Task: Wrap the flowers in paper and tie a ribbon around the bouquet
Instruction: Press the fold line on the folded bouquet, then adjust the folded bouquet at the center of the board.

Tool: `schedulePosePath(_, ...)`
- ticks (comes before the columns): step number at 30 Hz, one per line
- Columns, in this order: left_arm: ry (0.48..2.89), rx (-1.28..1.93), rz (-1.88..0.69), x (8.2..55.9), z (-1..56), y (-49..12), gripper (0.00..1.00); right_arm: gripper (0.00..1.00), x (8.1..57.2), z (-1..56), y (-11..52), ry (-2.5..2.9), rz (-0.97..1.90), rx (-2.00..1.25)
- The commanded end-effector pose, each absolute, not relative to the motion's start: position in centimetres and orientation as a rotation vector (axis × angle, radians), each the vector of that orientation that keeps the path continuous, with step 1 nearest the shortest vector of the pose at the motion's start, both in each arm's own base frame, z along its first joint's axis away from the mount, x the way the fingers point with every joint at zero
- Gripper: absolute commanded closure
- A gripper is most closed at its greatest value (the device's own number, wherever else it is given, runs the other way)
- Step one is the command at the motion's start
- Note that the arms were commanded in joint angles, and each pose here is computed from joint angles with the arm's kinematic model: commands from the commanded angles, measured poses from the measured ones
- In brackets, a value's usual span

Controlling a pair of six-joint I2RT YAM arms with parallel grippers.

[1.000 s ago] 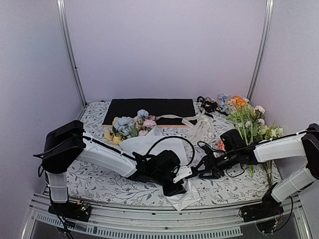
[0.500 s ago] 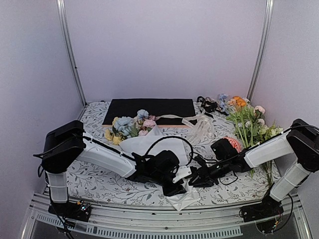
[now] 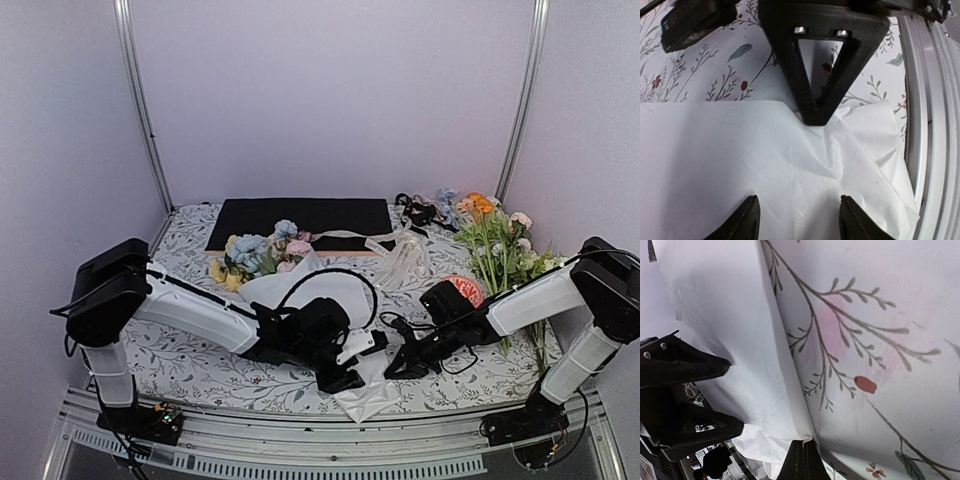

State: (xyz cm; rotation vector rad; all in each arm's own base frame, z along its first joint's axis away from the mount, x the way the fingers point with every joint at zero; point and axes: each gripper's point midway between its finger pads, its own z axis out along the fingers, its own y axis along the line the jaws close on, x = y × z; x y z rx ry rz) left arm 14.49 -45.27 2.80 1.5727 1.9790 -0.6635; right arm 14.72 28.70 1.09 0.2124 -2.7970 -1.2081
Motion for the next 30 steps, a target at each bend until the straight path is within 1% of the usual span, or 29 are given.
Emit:
schedulePosePath(1, 2.044, 1.472, -0.702, 15.6, 5.6, -43.2, 0.43, 1.0, 14.8, -0.6, 27.7, -2.841, -1.096, 0.177)
schedulePosePath(4, 2.065, 1.341, -0.784, 16.8, 8.4, -42.0, 0.42, 1.0, 14.7, -1.0, 27.6, -2.838, -1.084, 0.168)
schedulePosePath(7, 2.131, 1.182, -0.8, 18.3, 9.8, -39.3, 0.42, 1.0, 14.8, -1.1, 27.7, -2.837, -1.084, 0.169)
schedulePosePath(9, 2.222, 1.054, -0.722, 19.8, 8.8, -36.6, 0.43, 1.0, 14.8, -1.1, 27.8, -2.835, -1.087, 0.174)
schedulePosePath(11, 2.309, 0.891, -0.593, 21.6, 7.7, -33.1, 0.43, 1.0, 14.8, -1.2, 27.9, -2.829, -1.085, 0.178)
schedulePosePath(13, 2.41, 0.678, -0.439, 23.4, 6.2, -28.8, 0.43, 1.0, 14.8, -1.3, 27.9, -2.826, -1.078, 0.183)
schedulePosePath(15, 2.486, 0.453, -0.397, 24.3, 5.5, -25.2, 0.43, 1.0, 14.7, -1.3, 28.0, -2.822, -1.081, 0.187)
schedulePosePath(17, 2.451, 0.355, -0.522, 24.4, 6.3, -24.4, 0.39, 1.0, 14.7, -1.3, 28.0, -2.819, -1.085, 0.187)
schedulePosePath(20, 2.323, 0.269, -0.747, 24.4, 8.3, -24.4, 0.26, 1.0, 14.6, -1.4, 28.2, -2.806, -1.087, 0.193)
schedulePosePath(21, 2.299, 0.257, -0.814, 24.0, 8.3, -24.3, 0.23, 1.0, 14.5, -1.6, 28.2, -2.801, -1.084, 0.195)
schedulePosePath(23, 2.243, 0.196, -0.889, 25.1, 9.0, -23.6, 0.17, 1.0, 14.5, -1.7, 28.3, -2.798, -1.08, 0.204)
schedulePosePath(27, 2.205, 0.147, -1.009, 27.1, 9.3, -23.5, 0.15, 1.0, 14.5, -1.7, 28.5, -2.798, -1.084, 0.211)
schedulePosePath(30, 2.248, 0.122, -1.017, 28.6, 8.0, -23.8, 0.16, 1.0, 14.3, -1.8, 28.7, -2.794, -1.08, 0.215)
